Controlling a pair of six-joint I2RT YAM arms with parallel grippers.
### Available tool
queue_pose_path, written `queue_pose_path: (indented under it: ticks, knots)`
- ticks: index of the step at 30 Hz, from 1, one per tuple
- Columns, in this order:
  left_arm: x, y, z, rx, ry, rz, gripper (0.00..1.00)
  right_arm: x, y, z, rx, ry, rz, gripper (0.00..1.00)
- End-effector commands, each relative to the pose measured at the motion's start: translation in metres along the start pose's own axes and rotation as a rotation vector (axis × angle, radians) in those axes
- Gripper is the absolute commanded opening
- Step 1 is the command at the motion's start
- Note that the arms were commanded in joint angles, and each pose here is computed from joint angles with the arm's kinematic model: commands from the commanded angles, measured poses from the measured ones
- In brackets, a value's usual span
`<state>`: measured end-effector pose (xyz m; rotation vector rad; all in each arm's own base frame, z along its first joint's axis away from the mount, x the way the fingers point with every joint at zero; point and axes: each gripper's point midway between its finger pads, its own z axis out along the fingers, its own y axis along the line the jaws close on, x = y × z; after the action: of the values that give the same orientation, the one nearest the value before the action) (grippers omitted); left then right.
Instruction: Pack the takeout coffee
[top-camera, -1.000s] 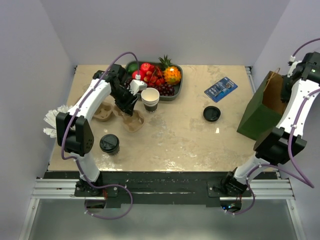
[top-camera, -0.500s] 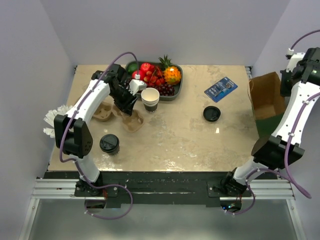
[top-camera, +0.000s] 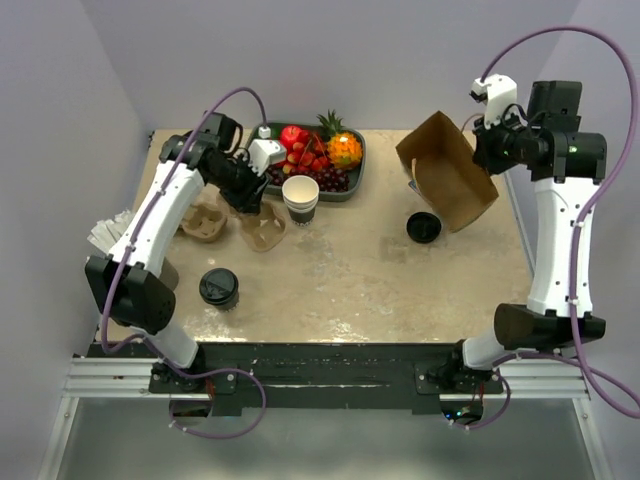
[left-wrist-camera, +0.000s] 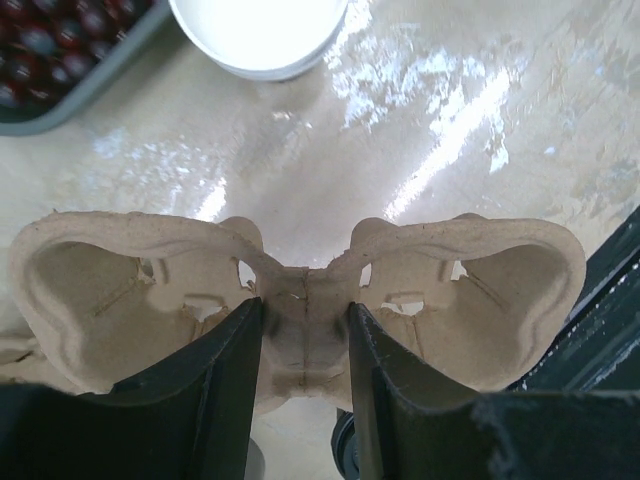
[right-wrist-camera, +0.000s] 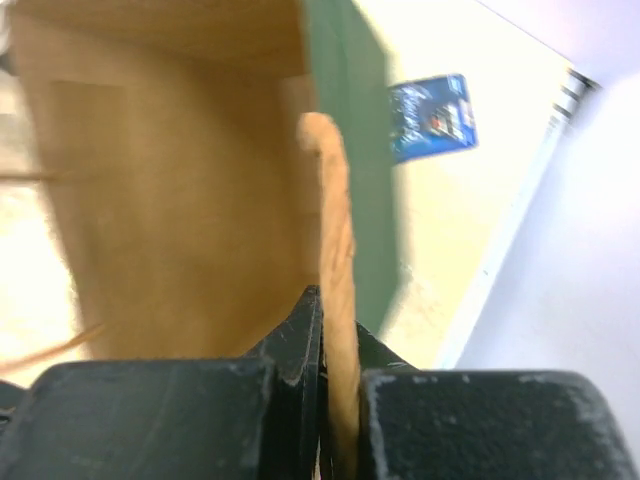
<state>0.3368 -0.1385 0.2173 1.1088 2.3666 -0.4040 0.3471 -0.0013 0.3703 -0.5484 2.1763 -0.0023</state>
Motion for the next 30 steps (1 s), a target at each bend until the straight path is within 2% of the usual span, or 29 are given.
queue_pose_path:
  ticks: [1,5,8,17,22,25,27,28,30]
  knots:
    - [-0.036,-0.001,-0.045,-0.094,-0.156,0.012,0.0,-0.03,0.034,-0.011,-0.121,-0.118,-0.013,0.0]
    - [-0.059,0.001,-0.068,-0.15,-0.254,-0.002,0.0,-0.046,0.082,-0.021,-0.287,-0.174,-0.057,0.0]
    - [-0.07,0.005,-0.082,-0.194,-0.311,-0.023,0.0,-0.045,0.11,-0.02,-0.375,-0.169,-0.08,0.0]
    - [-0.099,0.012,-0.132,-0.324,-0.456,0.013,0.0,-0.044,0.12,0.009,-0.342,-0.105,-0.134,0.0]
    - [-0.12,0.011,-0.158,-0.36,-0.558,0.009,0.0,-0.028,0.132,0.023,-0.34,-0.031,-0.186,0.0]
    - [-0.139,-0.008,-0.176,-0.297,-0.672,0.045,0.0,-0.021,0.143,0.024,-0.345,-0.01,-0.221,0.0]
    - [-0.148,-0.037,-0.184,-0.178,-0.777,0.105,0.0,-0.016,0.146,0.023,-0.351,0.007,-0.211,0.0]
    - [-0.152,-0.055,-0.175,-0.064,-0.825,0.142,0.0,-0.014,0.147,0.024,-0.354,0.015,-0.201,0.0]
    - [-0.149,-0.086,-0.192,0.03,-0.916,0.202,0.0,-0.01,0.151,0.024,-0.373,0.026,-0.187,0.0]
